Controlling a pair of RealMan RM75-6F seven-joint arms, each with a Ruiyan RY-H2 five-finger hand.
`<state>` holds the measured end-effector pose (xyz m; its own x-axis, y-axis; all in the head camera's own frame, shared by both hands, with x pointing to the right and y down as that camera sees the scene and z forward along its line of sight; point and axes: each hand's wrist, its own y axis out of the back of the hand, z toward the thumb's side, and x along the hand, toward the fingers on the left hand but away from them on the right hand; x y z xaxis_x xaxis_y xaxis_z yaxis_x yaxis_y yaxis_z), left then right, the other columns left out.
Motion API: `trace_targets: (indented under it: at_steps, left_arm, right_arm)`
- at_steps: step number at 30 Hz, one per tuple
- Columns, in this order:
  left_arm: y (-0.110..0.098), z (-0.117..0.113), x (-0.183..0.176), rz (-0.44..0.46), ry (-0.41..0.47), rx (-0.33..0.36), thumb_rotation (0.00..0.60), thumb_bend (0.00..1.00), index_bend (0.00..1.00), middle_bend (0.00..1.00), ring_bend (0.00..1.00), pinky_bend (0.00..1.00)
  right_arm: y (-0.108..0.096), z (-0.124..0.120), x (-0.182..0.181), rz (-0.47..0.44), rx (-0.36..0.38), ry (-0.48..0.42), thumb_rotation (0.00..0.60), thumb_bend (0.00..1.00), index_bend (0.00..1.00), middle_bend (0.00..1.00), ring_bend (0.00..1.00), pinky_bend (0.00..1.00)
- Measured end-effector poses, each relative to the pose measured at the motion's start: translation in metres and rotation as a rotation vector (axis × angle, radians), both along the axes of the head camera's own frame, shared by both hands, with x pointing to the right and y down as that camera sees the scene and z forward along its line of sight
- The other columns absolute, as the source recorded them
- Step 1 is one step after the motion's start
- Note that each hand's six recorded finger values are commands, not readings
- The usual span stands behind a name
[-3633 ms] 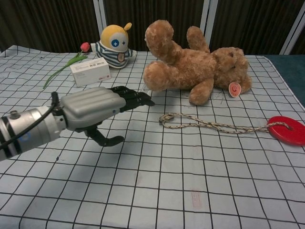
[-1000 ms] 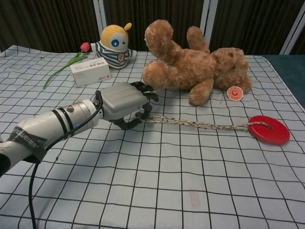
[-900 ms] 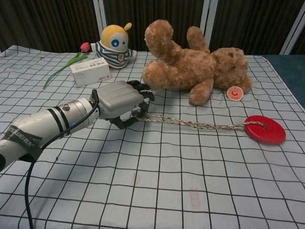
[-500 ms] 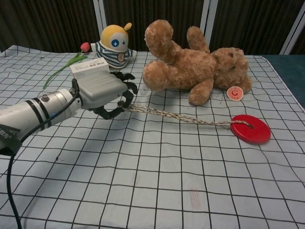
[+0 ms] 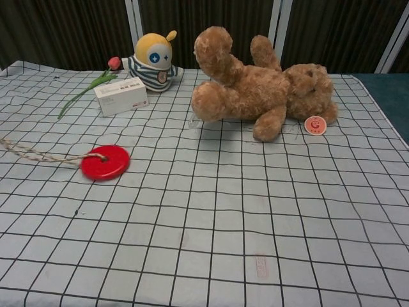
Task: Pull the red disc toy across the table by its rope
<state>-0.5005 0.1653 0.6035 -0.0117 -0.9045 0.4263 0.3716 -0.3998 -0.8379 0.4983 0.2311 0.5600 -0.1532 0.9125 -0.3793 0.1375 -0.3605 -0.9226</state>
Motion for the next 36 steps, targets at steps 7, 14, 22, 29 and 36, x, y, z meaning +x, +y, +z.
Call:
trace_targets:
  at_steps: [7, 14, 22, 29, 36]
  left_arm:
    - [0.0, -0.036, -0.058, -0.143, -0.068, 0.105, 0.6, 0.67, 0.94, 0.27, 0.05, 0.17]
    - [-0.011, -0.05, -0.068, -0.191, -0.137, 0.202, 0.6, 0.7, 0.94, 0.29, 0.06, 0.16]
    - [-0.018, -0.036, -0.022, -0.105, 0.026, 0.208, 0.6, 0.7, 0.93, 0.31, 0.08, 0.19]
    - [-0.018, -0.017, 0.035, 0.006, 0.249, 0.193, 0.6, 0.4, 0.2, 0.17, 0.04, 0.13]
    - [-0.007, 0.009, 0.036, -0.041, 0.248, 0.035, 0.6, 0.27, 0.0, 0.0, 0.0, 0.0]
  right_arm:
    - [0.003, -0.003, -0.005, -0.01, 0.009, -0.003, 0.6, 0.03, 0.0, 0.0, 0.0, 0.0]
    - [0.006, -0.005, -0.001, -0.002, 0.008, 0.001, 0.6, 0.03, 0.0, 0.0, 0.0, 0.0]
    - [0.006, 0.001, -0.001, -0.001, -0.004, -0.003, 0.6, 0.03, 0.0, 0.0, 0.0, 0.0]
    - [0.005, 0.0, 0.001, 0.008, 0.005, -0.01, 0.6, 0.03, 0.0, 0.0, 0.0, 0.0]
    - [0.005, -0.003, 0.004, 0.011, 0.011, -0.011, 0.6, 0.03, 0.0, 0.0, 0.0, 0.0]
